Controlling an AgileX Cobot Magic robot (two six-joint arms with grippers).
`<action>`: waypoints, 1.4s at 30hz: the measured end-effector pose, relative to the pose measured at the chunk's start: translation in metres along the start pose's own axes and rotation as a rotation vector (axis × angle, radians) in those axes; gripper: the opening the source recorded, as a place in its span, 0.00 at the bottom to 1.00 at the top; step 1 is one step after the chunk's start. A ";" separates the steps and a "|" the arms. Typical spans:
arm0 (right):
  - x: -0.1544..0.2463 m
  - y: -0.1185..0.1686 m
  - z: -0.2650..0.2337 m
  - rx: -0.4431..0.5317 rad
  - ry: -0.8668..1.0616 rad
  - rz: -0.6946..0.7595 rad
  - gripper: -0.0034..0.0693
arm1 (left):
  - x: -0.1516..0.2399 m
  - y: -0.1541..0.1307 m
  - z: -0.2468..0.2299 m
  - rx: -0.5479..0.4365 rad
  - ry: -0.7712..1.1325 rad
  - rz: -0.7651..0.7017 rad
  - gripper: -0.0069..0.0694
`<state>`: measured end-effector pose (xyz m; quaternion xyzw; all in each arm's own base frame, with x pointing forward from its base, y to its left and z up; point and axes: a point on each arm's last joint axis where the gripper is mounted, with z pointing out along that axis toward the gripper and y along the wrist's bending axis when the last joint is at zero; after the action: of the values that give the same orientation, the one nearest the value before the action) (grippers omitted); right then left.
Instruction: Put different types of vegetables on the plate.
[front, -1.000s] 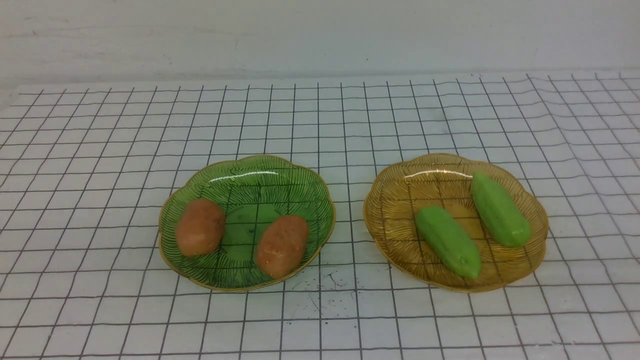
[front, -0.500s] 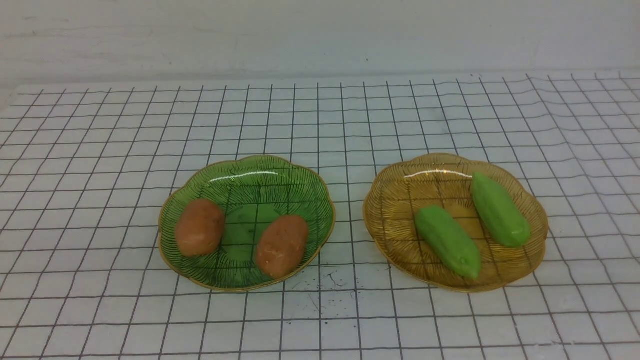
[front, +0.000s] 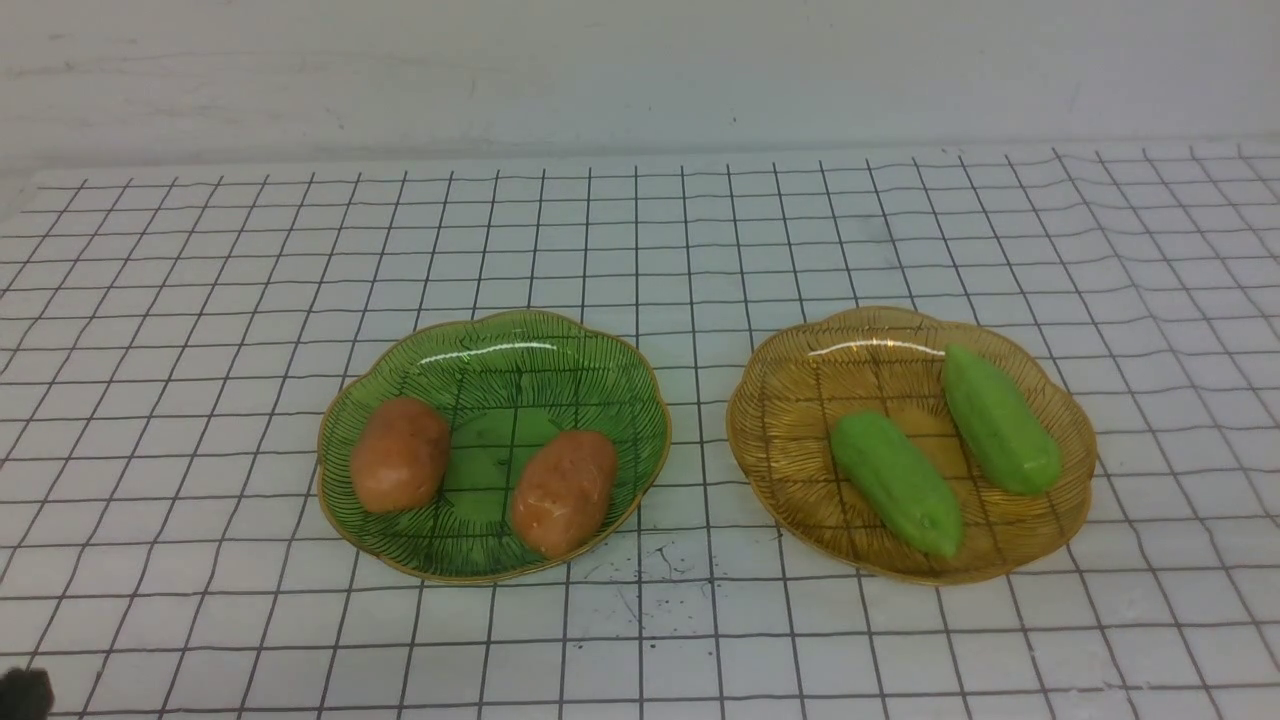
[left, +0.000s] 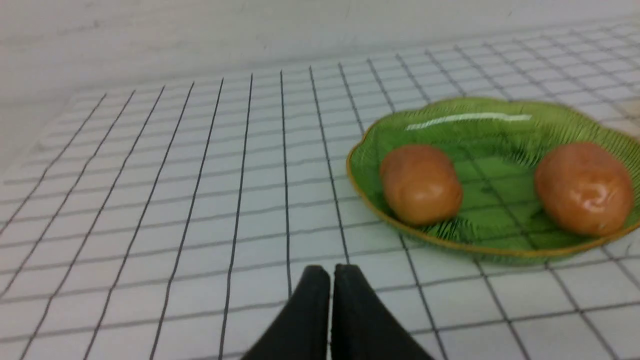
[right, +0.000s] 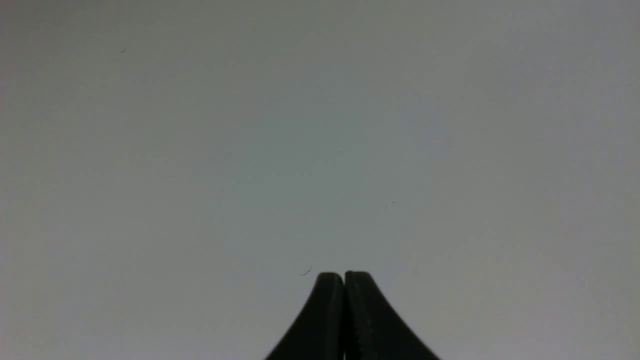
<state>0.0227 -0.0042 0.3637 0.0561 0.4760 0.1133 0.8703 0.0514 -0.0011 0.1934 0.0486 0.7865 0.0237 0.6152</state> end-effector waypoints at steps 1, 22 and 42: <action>0.000 0.000 0.000 0.000 0.000 0.000 0.03 | 0.013 -0.001 0.004 -0.010 0.033 -0.004 0.08; -0.001 0.000 -0.001 0.000 -0.007 0.003 0.03 | 0.022 -0.001 0.006 -0.012 0.071 -0.033 0.08; 0.001 0.000 -0.001 0.000 0.001 -0.030 0.03 | 0.022 -0.001 0.006 -0.012 0.071 -0.034 0.08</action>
<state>0.0225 -0.0042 0.3622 0.0490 0.4774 0.1001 0.8716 0.0523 -0.0002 0.1704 0.0306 0.8085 0.0197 0.5874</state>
